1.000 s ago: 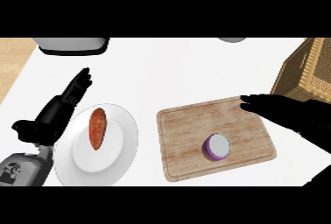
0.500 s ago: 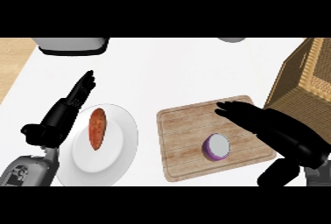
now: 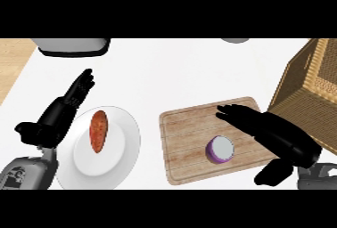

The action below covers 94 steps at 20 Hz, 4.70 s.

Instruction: Pick the can from the cutting board and place it in the basket

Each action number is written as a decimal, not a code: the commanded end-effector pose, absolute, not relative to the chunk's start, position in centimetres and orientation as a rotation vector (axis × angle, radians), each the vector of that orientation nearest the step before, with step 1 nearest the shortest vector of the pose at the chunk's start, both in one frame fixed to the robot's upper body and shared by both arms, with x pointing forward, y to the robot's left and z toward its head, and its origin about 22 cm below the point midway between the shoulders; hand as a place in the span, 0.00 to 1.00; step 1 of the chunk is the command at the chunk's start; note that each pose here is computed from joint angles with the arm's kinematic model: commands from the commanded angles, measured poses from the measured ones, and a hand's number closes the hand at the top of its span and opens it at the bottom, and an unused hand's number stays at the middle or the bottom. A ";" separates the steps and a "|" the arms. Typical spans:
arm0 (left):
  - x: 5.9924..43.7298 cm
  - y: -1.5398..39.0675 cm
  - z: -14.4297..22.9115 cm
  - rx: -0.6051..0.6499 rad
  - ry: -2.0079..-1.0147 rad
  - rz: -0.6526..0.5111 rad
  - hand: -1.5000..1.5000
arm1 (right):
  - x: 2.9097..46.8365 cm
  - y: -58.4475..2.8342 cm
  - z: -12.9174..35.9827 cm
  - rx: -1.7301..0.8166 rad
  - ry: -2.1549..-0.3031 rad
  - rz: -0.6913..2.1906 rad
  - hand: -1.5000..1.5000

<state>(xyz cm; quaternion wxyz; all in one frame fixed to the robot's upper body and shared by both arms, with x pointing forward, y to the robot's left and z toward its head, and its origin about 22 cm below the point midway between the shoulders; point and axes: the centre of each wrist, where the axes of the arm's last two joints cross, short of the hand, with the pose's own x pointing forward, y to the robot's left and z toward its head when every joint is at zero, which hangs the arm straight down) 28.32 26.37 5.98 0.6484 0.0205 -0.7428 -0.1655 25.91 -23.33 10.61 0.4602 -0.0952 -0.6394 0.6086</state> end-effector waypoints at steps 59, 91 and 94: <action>28.1 25.3 6.8 0.034 -1.696 -0.353 0.50 | 25.5 -18.8 1.1 -0.483 -1.422 1.727 1.00; 27.4 26.0 5.2 0.039 -1.669 -0.397 0.50 | 16.8 -17.1 20.7 -0.974 -1.545 0.176 1.00; 28.0 25.6 4.7 0.047 -1.698 -0.379 0.50 | 18.6 -17.0 22.3 -1.078 -1.512 0.169 1.00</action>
